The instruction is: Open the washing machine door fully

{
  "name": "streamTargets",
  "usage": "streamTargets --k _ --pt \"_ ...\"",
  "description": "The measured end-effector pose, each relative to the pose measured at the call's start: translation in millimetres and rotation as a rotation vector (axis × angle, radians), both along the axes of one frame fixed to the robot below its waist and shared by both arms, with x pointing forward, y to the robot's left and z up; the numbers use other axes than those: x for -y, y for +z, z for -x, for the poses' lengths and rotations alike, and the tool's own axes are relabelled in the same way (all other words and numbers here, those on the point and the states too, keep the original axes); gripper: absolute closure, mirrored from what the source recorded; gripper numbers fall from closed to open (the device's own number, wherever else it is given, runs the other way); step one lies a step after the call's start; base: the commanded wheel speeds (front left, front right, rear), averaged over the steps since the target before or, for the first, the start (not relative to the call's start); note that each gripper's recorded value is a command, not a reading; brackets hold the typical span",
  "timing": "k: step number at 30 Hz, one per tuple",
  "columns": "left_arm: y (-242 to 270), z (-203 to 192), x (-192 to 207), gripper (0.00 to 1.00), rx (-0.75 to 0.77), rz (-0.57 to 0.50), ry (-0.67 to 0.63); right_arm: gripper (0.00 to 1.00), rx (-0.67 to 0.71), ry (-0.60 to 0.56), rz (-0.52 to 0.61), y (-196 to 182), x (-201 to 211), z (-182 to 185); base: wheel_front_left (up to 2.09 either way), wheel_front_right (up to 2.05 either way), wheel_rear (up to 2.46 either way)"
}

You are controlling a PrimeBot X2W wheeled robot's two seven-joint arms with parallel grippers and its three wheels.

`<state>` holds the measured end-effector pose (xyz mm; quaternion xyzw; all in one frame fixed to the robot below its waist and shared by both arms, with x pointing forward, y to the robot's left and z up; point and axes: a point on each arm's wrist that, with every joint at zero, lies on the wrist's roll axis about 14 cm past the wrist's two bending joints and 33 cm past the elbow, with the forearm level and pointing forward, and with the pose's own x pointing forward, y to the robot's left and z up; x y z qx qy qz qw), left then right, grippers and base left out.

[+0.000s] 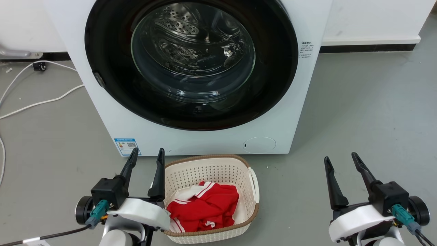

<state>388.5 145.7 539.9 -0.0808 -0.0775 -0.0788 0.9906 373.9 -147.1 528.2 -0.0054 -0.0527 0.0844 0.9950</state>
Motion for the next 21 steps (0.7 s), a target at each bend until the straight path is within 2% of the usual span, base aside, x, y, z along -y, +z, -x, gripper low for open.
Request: streamTargets --k 14,21 --pt "-3.3 3.4 -0.4 0.00 0.012 -0.085 0.009 0.00 0.018 0.009 0.067 -0.1 -2.5 0.1 0.00 0.00 0.00" --pt "-3.9 4.5 -2.5 0.00 0.012 -0.086 0.015 0.00 0.017 0.005 0.062 -0.3 -1.3 -0.2 0.00 0.00 0.00"
